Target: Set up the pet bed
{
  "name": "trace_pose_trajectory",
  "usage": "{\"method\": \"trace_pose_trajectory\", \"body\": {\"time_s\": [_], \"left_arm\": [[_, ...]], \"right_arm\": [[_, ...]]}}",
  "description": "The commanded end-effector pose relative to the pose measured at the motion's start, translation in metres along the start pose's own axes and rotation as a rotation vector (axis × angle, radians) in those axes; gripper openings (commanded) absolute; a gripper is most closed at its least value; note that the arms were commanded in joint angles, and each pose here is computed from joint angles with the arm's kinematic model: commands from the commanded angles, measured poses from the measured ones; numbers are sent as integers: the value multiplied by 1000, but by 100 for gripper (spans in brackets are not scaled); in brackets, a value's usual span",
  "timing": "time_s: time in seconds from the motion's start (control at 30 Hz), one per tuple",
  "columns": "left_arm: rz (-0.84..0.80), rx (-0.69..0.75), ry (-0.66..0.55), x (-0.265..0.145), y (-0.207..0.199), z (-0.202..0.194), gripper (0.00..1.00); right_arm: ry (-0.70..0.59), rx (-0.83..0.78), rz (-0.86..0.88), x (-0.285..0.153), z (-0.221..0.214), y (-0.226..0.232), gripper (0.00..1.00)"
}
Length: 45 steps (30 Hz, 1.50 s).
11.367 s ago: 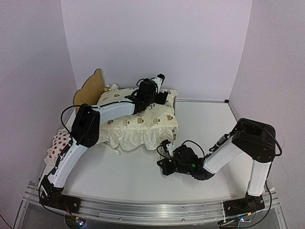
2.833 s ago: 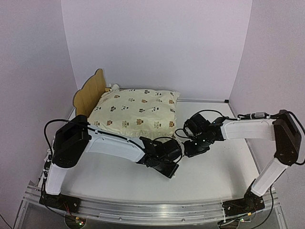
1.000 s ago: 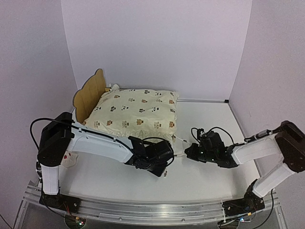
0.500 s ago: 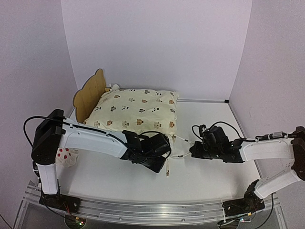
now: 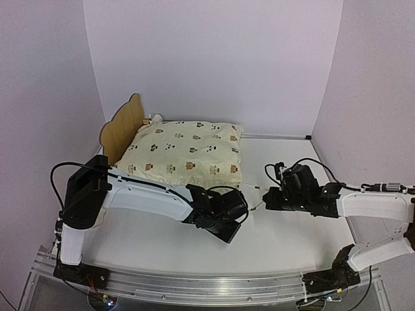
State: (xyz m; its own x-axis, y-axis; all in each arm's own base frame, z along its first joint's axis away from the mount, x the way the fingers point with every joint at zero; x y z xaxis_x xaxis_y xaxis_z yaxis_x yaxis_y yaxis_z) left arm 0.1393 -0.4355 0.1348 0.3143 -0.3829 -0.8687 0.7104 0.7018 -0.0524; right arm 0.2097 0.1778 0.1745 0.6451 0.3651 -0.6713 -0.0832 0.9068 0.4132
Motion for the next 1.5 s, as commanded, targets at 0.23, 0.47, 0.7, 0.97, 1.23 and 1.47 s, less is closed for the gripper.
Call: {"method": "trace_pose_trajectory", "body": {"time_s": [0.23, 0.47, 0.7, 0.97, 1.23, 1.47], "left_arm": [[85, 21, 40, 28, -5, -1, 48], [107, 14, 54, 40, -5, -6, 20], [163, 8, 50, 34, 5, -14, 0], [193, 0, 2, -19, 22, -17, 0], [156, -11, -28, -62, 31, -18, 0], [-4, -4, -63, -81, 21, -12, 0]], "right_arm": [[-12, -19, -15, -5, 1, -1, 0], [-11, -20, -20, -6, -1, -4, 0], [4, -18, -10, -4, -2, -2, 0], [156, -25, 110, 12, -4, 18, 0], [305, 25, 252, 36, -8, 41, 0], [312, 141, 334, 59, -21, 41, 0]]}}
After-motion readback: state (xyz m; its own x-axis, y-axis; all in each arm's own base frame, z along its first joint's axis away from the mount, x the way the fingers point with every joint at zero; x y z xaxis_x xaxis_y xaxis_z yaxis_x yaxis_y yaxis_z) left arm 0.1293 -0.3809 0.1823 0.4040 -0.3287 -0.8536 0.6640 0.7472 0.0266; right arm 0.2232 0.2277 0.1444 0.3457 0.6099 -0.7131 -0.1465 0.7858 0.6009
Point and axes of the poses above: each gripper's point midway between its finger pads, its own x axis out along the fingers, its own y axis along the line the jaws close on, z = x × y, the point moved 10 cm from there along -x, back along the fingers, and after that the axes turned 6 degrees about x, right-handed, at the moved point
